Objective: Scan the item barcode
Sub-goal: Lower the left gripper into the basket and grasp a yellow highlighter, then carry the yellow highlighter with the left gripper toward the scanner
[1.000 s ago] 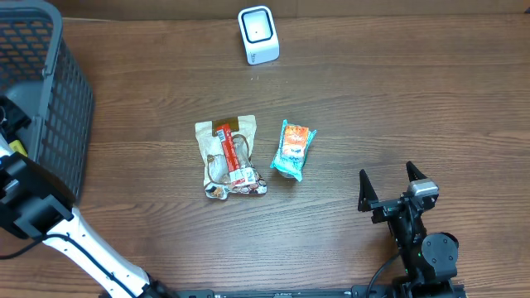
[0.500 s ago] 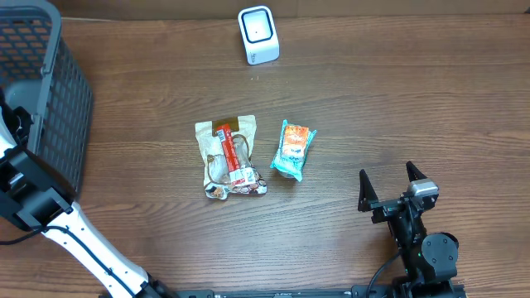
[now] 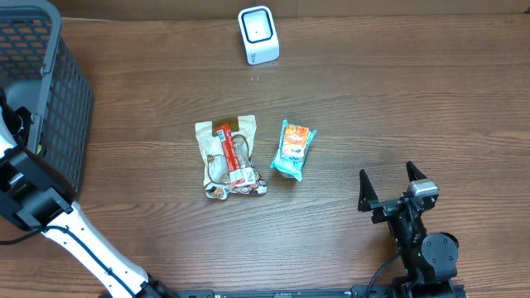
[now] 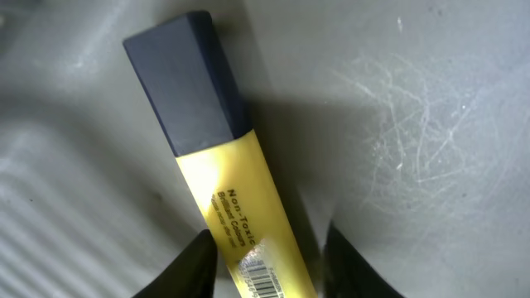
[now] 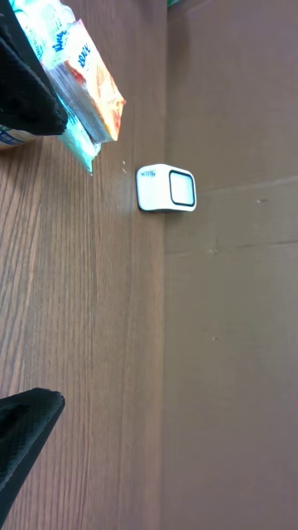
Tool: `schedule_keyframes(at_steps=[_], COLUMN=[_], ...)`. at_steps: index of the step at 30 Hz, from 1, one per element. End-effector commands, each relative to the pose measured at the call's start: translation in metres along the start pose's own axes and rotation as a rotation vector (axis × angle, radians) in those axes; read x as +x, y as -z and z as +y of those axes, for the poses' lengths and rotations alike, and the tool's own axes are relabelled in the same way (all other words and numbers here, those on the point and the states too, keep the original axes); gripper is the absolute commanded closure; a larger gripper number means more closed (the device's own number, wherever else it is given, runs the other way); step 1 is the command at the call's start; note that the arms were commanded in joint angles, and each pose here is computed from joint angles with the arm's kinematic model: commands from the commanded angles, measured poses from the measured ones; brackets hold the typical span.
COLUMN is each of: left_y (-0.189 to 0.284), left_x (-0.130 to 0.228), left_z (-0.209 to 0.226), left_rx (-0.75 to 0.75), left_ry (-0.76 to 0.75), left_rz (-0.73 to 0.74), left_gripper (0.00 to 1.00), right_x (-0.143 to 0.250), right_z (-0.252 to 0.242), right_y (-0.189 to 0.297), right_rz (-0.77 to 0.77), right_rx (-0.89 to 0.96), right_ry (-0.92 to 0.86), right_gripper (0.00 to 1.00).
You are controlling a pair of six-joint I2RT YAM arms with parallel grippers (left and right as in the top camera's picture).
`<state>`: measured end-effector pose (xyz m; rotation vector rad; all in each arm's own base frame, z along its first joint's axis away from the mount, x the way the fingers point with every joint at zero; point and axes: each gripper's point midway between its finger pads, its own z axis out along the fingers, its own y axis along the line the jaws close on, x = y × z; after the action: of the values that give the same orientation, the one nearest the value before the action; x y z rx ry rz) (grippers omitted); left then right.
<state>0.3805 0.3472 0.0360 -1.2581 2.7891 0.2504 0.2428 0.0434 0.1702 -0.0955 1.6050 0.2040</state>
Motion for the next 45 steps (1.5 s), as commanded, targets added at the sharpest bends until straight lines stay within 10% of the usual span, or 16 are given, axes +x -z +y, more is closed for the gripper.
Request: schedule_keyframes(at_steps=[1,10,20,34,45], left_y=[-0.020,-0.018,0.031,0.234,0.379], left_x=[0.010,0.014,0.003,0.005,0.102], left_z=[-0.009,-0.022,-0.034,-0.026,-0.081], left_rx=[0.010,0.040,0.069,0.158,0.330], left_ry=[-0.027,-0.044,-0.052,-0.002,-0.150], left_rz=[0.054,0.062,-0.033,-0.421,-0.636], left_gripper=[0.74,0.96,0.96,0.96,0.96], right_x=[0.003,0.003,0.003,0.003,0.003], right_z=[-0.001,-0.001,-0.001,-0.001,-0.001], right_y=[-0.001,-0.001,-0.001,-0.001,-0.001], right_rz=[0.004,0.004,0.004,0.004,0.004], right_rx=[0.001,0.001,0.001,0.001,0.001], right_ry=[-0.008,-0.008,-0.008,-0.008,-0.008], right_gripper=[0.00,0.00,0.00,0.00,0.00])
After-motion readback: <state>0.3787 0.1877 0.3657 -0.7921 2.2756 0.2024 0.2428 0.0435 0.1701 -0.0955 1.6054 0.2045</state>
